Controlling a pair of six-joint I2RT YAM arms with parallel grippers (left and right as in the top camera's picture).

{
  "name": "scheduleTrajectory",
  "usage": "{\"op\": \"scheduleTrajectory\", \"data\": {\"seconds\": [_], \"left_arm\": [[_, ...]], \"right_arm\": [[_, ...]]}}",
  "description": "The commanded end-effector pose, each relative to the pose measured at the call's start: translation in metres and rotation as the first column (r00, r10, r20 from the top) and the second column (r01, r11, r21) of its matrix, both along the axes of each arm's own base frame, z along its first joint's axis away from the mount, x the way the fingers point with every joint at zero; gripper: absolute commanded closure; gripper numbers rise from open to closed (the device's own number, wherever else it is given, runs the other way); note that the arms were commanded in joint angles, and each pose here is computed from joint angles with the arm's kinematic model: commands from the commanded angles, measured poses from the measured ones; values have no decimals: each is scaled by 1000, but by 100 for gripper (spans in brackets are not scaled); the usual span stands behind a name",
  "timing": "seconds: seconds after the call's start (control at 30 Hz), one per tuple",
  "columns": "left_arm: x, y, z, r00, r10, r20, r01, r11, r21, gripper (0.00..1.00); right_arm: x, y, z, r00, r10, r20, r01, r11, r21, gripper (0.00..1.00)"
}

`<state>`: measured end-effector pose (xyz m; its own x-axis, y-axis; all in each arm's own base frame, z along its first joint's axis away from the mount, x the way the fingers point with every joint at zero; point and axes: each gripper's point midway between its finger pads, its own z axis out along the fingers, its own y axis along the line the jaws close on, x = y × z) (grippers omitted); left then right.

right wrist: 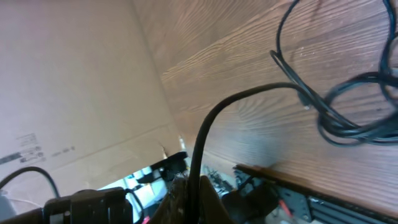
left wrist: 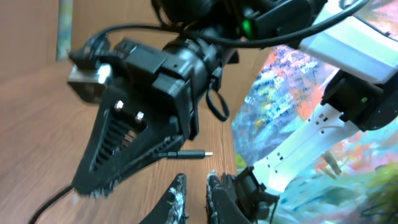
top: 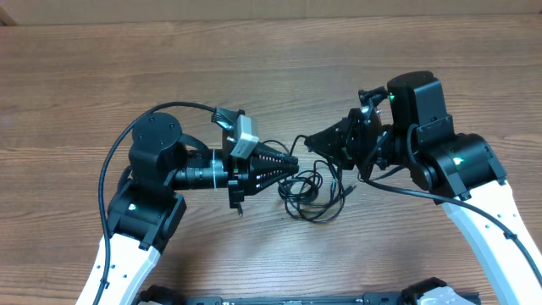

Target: Untangle cables

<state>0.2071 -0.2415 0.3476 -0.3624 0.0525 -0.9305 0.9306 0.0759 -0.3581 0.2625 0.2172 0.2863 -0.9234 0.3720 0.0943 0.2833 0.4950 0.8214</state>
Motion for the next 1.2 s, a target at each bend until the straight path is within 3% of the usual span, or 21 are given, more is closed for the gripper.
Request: {"op": "scheduleTrajectory", "data": {"seconds": [0.0, 0.03, 0.07, 0.1, 0.13, 0.17, 0.33, 0.6, 0.67, 0.7, 0.8, 1.03, 1.17], "left_arm": [[8, 0, -5, 998, 54, -21, -54, 998, 25, 92], [11, 1, -9, 996, 79, -38, -77, 996, 39, 95], [14, 2, -11, 994, 97, -47, -95, 994, 48, 96], [16, 3, -14, 991, 117, -58, -113, 992, 59, 96], [19, 3, -17, 989, 133, -66, -129, 989, 69, 96], [21, 4, -19, 986, 152, -74, -146, 986, 79, 96], [30, 9, -32, 968, 226, -111, -212, 969, 129, 90], [48, 30, -76, 880, 437, -189, -367, 876, 314, 89], [49, 35, -86, 859, 470, -202, -383, 853, 355, 83], [49, 39, -92, 845, 492, -210, -392, 836, 383, 75], [45, 47, -111, 831, 519, -200, -389, 800, 458, 61], [39, 70, -156, 767, 607, -207, -365, 678, 638, 56], [42, 69, -167, 757, 614, -223, -344, 665, 662, 52]], "right_arm": [[12, -16, -7, 995, -32, 94, 43, 992, -117, 96], [15, -23, -12, 993, -53, 103, 69, 985, -159, 95], [17, -28, -17, 991, -64, 115, 86, 976, -198, 82], [21, -36, -21, 987, -67, 144, 101, 964, -247, 57], [23, -42, -25, 983, -59, 172, 109, 949, -296, 22], [24, -49, -30, 980, -49, 191, 114, 932, -344, 0], [16, -84, -53, 984, -99, 150, 164, 838, -520, 0], [-8, -92, -69, 997, -66, 45, 80, 809, -582, 0], [-13, -94, -73, 998, -62, 20, 62, 803, -593, 0], [-14, -94, -74, 999, -41, 15, 42, 800, -598, 0], [-17, -87, -77, 998, 55, 12, -37, 805, -592, 0], [-24, -82, -113, 982, 173, -75, -182, 777, -602, 0], [-33, -55, -136, 940, 328, -89, -326, 793, -514, 0]]}}
